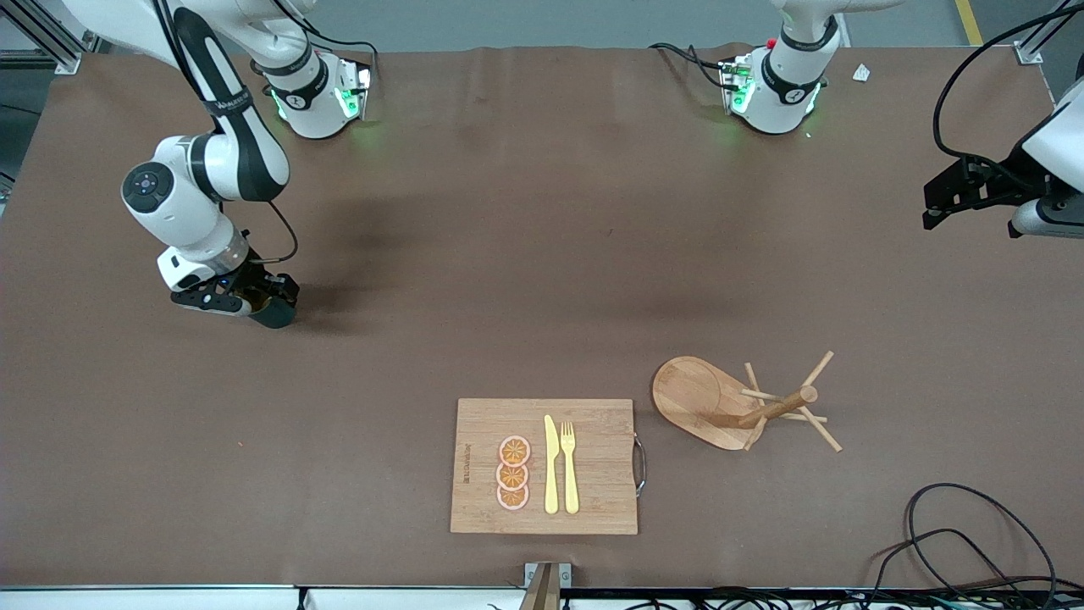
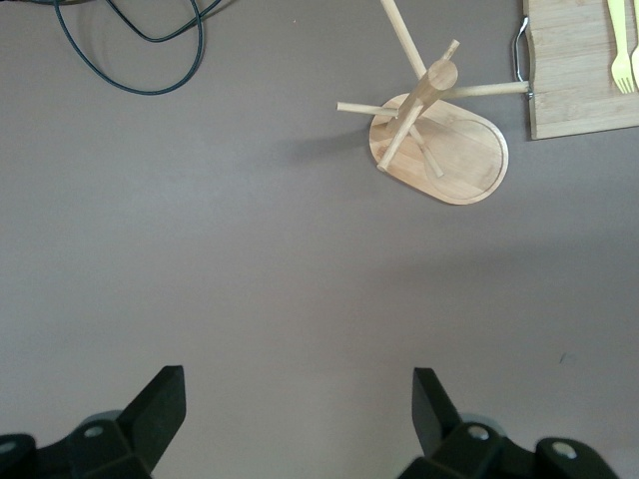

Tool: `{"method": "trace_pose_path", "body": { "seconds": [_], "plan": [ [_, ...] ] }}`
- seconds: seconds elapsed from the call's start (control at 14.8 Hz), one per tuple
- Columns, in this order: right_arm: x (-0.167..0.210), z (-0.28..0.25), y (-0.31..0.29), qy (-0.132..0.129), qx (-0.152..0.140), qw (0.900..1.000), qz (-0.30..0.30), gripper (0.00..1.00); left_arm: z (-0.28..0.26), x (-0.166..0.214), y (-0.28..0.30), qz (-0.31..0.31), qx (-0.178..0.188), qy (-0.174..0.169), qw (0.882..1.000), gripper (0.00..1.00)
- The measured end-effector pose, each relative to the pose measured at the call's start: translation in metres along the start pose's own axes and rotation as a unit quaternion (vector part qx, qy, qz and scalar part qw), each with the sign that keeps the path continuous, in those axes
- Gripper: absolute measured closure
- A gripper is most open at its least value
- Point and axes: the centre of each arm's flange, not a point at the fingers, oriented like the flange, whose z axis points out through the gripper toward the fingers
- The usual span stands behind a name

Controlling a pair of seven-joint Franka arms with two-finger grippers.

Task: Pass cup and hang on rack
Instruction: 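Lower the right gripper and grasp the teal mug rim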

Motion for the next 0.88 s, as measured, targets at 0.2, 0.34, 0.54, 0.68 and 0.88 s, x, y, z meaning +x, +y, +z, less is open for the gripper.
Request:
{"method": "trace_pose_path", "body": {
  "seconds": [0.2,0.34,0.54,0.68,0.88],
  "plan": [
    [-0.0001,0.0,-0.0007,0.0,0.0,1.0,-0.001,0.68,0.0,0.0,0.0,0.0,0.0,0.0,1.0,0.0],
    [-0.0003,0.0,-0.0017,0.0,0.0,1.0,-0.002,0.76,0.0,0.0,0.0,0.0,0.0,0.0,1.0,0.0],
    [0.0002,-0.0014,-0.0014,0.002,0.0,1.0,-0.001,0.96,0.0,0.0,0.0,0.0,0.0,0.0,1.0,0.0],
    [0.0003,-0.0019,-0.0014,0.002,0.001,1.0,-0.001,0.96,0.0,0.0,0.0001,0.0,0.0,0.0,1.0,0.0],
    [0.0001,-0.0018,-0.0016,0.001,0.0,1.0,-0.001,0.96,0.0,0.0,0.0001,0.0,0.0,0.0,1.0,0.0]
  ]
}}
